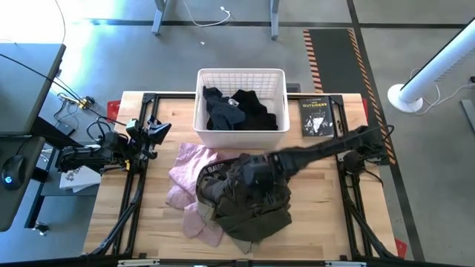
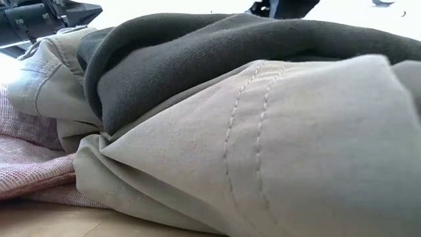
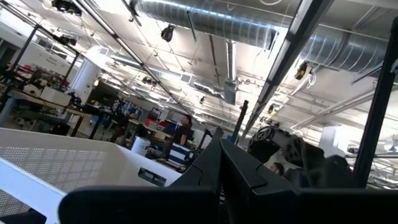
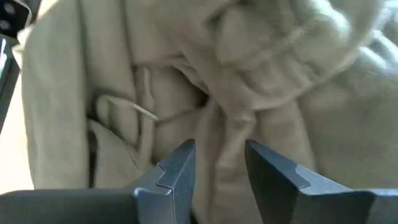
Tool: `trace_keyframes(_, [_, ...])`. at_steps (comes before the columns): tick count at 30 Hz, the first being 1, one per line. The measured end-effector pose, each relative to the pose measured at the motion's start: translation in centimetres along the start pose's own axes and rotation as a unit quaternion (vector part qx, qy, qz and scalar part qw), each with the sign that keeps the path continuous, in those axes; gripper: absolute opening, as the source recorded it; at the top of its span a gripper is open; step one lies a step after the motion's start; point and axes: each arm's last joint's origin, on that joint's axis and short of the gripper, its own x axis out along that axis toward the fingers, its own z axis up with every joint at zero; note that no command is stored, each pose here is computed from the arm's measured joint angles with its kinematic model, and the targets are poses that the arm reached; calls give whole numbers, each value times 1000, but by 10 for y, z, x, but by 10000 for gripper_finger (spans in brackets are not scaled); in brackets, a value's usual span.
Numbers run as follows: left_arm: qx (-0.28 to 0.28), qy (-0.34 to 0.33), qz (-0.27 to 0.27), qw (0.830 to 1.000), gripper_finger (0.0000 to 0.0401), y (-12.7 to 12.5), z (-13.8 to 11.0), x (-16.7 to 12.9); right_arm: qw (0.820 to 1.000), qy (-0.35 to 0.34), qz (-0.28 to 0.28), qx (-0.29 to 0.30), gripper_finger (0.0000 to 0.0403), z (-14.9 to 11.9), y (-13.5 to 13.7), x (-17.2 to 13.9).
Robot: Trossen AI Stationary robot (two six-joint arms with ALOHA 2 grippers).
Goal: Sort clothes
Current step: Put the black jacket into the white bin
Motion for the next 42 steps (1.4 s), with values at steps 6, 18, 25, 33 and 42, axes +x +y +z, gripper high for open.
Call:
trace_keyframes(6, [0, 0, 1, 1000, 1, 0, 0, 0, 997, -64, -49, 8, 136, -1, 33, -20])
trace_keyframes(18, [0, -1, 2, 1000, 1, 0, 0, 0, 991, -100, -73, -48, 136, 6, 39, -21])
trace_keyframes(25, [1, 1, 4, 1000, 1, 0, 0, 0, 989, -111, -95, 37, 158, 9, -3, -22])
trace_keyframes(33, [2, 4, 5, 1000, 1, 0, -1, 0, 992, -98, -19, 71, 185, 10, -27, -5])
trace_keyframes(42, [3, 7, 9, 1000, 1, 1, -2, 0, 992, -96, -33, 70, 191, 12, -31, -4])
